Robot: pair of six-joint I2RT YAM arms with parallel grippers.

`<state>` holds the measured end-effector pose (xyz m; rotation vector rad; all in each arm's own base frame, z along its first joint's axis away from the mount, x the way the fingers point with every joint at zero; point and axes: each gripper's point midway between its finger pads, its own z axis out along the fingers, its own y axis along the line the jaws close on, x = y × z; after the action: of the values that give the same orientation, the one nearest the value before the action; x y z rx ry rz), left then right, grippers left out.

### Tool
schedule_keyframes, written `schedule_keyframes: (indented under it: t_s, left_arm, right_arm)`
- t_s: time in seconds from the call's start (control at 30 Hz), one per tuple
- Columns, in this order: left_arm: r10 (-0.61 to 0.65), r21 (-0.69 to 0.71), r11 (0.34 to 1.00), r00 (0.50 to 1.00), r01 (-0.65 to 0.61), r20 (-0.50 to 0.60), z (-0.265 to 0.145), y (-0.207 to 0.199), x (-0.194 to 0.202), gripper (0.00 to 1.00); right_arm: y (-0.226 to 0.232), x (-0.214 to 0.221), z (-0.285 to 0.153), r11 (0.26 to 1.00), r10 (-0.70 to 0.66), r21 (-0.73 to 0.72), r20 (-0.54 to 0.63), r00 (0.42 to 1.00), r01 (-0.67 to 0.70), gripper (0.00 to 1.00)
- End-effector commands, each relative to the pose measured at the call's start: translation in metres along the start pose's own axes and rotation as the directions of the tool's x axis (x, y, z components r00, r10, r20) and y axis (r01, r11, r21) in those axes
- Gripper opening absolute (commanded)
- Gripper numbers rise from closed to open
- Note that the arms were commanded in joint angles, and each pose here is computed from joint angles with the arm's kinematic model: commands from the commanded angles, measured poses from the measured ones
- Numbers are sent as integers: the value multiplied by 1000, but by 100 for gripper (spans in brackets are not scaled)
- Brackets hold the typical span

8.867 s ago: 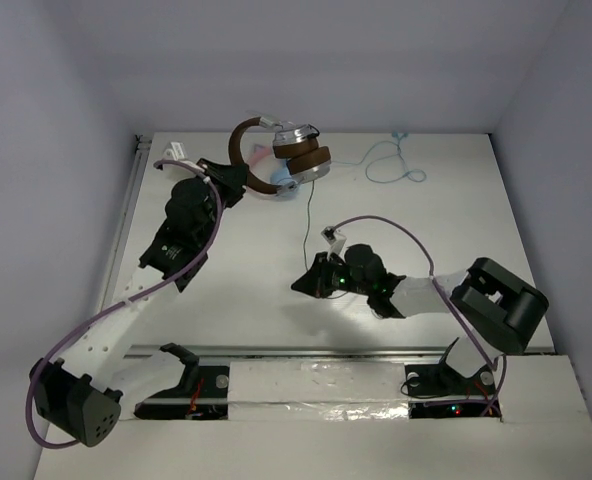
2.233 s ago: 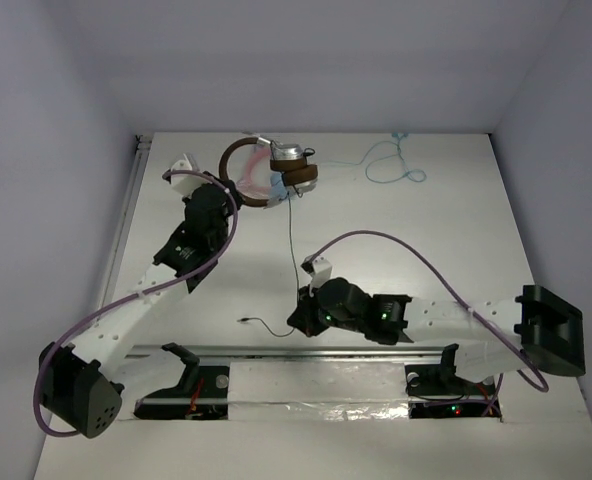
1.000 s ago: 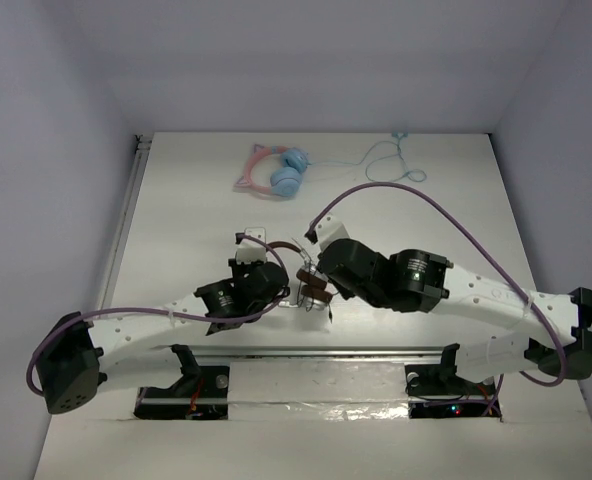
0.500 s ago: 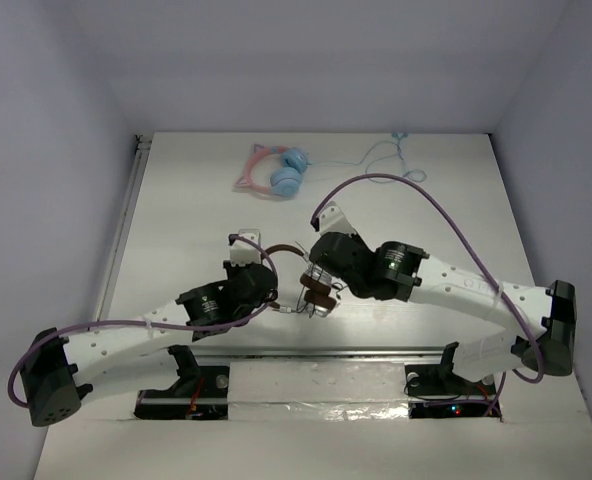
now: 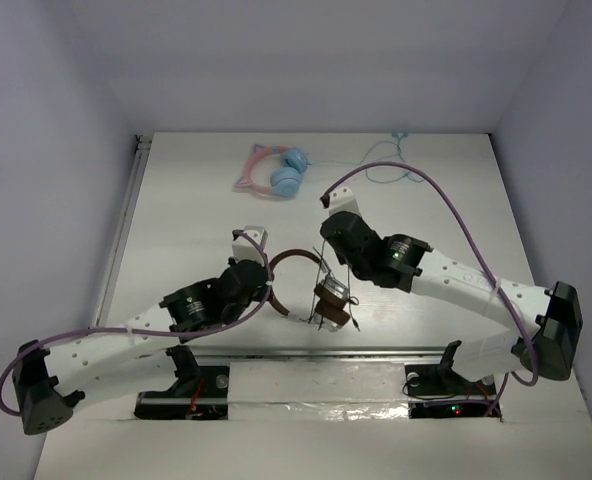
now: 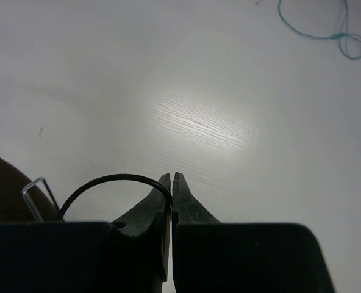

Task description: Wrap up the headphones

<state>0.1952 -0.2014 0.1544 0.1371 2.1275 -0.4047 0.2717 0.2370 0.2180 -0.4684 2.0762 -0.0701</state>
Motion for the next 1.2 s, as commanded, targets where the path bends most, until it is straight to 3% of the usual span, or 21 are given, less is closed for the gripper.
schedule_keyframes:
  t_s: [0.0, 0.2, 0.33, 0.47, 0.73, 0.97, 1.1, 1.17]
  left_arm:
    - [-110, 176, 980, 988, 90, 111, -26, -37, -54, 0]
    - [-146, 217, 970, 975, 109, 166, -47, -41, -88, 0]
    - [-106, 97, 991, 978, 89, 182, -45, -20, -93, 0]
    - [-124, 162, 982, 972, 92, 200, -54, -27, -100, 0]
    - [-173, 232, 966, 951, 114, 256, -80, -34, -131, 0]
    - [-206, 301, 947, 927, 109, 314, -97, -48, -160, 0]
    - [-162, 224, 971, 927, 88, 337, -93, -39, -167, 0]
    - [-111, 121, 990, 928, 73, 355, -88, -23, -168, 0]
  right_arm:
    - [7, -10, 6, 991, 126, -61, 70, 989, -122, 0]
    - [12, -19, 3, 916, 343, -268, 138, 929, -298, 0]
    - [12, -28, -14, 854, 431, -393, 163, 888, -342, 0]
    - [1, -34, -19, 858, 443, -371, 182, 878, -356, 0]
    - [9, -13, 21, 844, 478, -343, 133, 868, -412, 2]
    - [16, -18, 27, 801, 523, -424, 152, 839, -423, 10]
    - [5, -15, 36, 820, 513, -379, 153, 845, -429, 10]
    - [-14, -16, 37, 833, 517, -327, 170, 839, -446, 10]
